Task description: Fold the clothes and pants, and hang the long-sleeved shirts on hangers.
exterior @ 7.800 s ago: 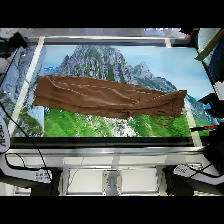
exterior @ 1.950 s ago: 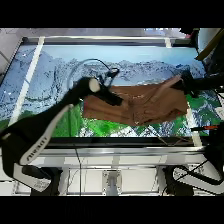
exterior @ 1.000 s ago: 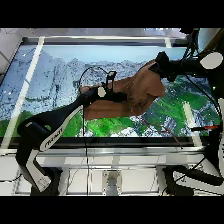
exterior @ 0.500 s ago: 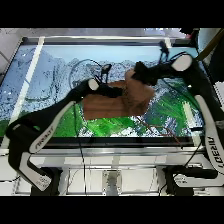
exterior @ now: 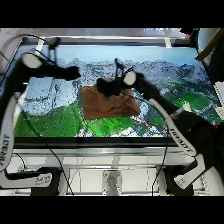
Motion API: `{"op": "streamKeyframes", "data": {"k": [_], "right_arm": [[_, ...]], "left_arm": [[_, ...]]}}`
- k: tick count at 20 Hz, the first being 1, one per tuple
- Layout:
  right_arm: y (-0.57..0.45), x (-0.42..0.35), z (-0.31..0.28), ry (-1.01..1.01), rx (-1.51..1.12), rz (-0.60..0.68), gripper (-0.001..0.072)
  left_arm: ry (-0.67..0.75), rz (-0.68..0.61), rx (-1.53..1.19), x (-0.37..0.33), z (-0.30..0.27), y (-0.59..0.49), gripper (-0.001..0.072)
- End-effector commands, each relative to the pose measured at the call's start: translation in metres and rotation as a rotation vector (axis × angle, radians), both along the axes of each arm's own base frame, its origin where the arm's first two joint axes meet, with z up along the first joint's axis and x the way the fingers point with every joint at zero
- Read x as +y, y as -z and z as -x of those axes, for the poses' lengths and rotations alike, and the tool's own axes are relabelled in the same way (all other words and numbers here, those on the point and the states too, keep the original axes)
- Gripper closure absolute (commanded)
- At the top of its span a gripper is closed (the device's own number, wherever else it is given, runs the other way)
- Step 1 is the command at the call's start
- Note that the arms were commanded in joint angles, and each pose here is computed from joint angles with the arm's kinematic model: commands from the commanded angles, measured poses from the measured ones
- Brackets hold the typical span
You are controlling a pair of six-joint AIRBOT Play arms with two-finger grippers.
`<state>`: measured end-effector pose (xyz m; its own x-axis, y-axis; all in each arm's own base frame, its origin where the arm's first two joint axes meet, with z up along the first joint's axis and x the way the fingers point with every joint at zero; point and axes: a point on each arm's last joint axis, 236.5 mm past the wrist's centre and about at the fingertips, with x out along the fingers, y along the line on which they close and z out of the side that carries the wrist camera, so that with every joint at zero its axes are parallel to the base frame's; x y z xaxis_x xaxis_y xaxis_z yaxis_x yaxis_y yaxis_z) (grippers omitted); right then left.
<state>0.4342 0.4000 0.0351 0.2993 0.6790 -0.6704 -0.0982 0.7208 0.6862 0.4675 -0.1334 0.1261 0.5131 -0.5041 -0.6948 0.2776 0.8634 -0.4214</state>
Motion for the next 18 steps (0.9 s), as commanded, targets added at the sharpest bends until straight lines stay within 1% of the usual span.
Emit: {"op": "streamKeyframes", "data": {"k": [1, 3, 4, 5, 6, 7, 8, 9, 10, 11, 12, 13, 14, 15, 16, 17, 18], "right_arm": [[-0.006, 0.046, 0.005, -0.029, -0.064, -0.053, 0.0206], [-0.039, 0.043, -0.001, -0.096, -0.140, -0.046, 0.0207], [-0.056, 0.029, -0.007, -0.141, -0.198, 0.001, 0.0207], [-0.067, 0.002, -0.014, -0.181, -0.248, 0.095, 0.0207], [-0.071, -0.043, -0.024, -0.187, -0.260, 0.241, 0.0207], [-0.070, -0.094, -0.030, -0.167, -0.229, 0.388, 0.0206], [-0.066, -0.155, -0.031, -0.130, -0.160, 0.532, 0.0184], [-0.059, -0.202, -0.026, -0.098, -0.066, 0.611, 0.0118], [-0.048, -0.238, -0.017, -0.095, 0.037, 0.631, 0.0112], [-0.037, -0.259, -0.012, -0.098, 0.118, 0.587, 0.0112], [-0.028, -0.269, -0.013, -0.081, 0.180, 0.474, 0.0112], [-0.024, -0.274, -0.021, -0.045, 0.222, 0.308, 0.0112], [-0.022, -0.279, -0.032, -0.009, 0.239, 0.171, 0.0111], [-0.017, -0.293, -0.049, 0.065, 0.263, 0.038, 0.0094], [-0.011, -0.305, -0.061, 0.112, 0.277, -0.040, 0.0093], [-0.002, -0.315, -0.069, 0.139, 0.287, -0.078, 0.0016], [0.014, -0.321, -0.072, 0.143, 0.304, -0.087, 0.0013]], "left_arm": [[-0.088, -0.012, -0.029, 0.055, 0.014, -0.032, 0.0696], [-0.108, -0.013, -0.042, 0.064, 0.015, -0.038, 0.0696], [-0.105, -0.014, -0.037, 0.064, 0.016, -0.038, 0.0696], [-0.098, -0.015, -0.026, 0.063, 0.019, -0.036, 0.0696], [-0.093, -0.016, -0.019, 0.063, 0.021, -0.035, 0.0696], [-0.092, -0.015, -0.017, 0.062, 0.021, -0.035, 0.0697], [-0.092, -0.016, -0.017, 0.062, 0.021, -0.035, 0.0696], [-0.092, -0.015, -0.017, 0.062, 0.021, -0.035, 0.0696], [-0.092, -0.015, -0.017, 0.062, 0.021, -0.035, 0.0696], [-0.092, -0.015, -0.017, 0.062, 0.021, -0.035, 0.0696], [-0.092, -0.015, -0.017, 0.062, 0.021, -0.035, 0.0696], [-0.091, -0.015, -0.017, 0.062, 0.021, -0.035, 0.0696], [-0.090, -0.010, -0.015, 0.061, 0.021, -0.035, 0.0696], [-0.090, -0.011, -0.015, 0.061, 0.021, -0.035, 0.0696], [-0.090, -0.011, -0.015, 0.061, 0.021, -0.035, 0.0696], [-0.090, -0.011, -0.015, 0.061, 0.021, -0.035, 0.0696], [-0.090, -0.011, -0.016, 0.061, 0.021, -0.035, 0.0696]]}}
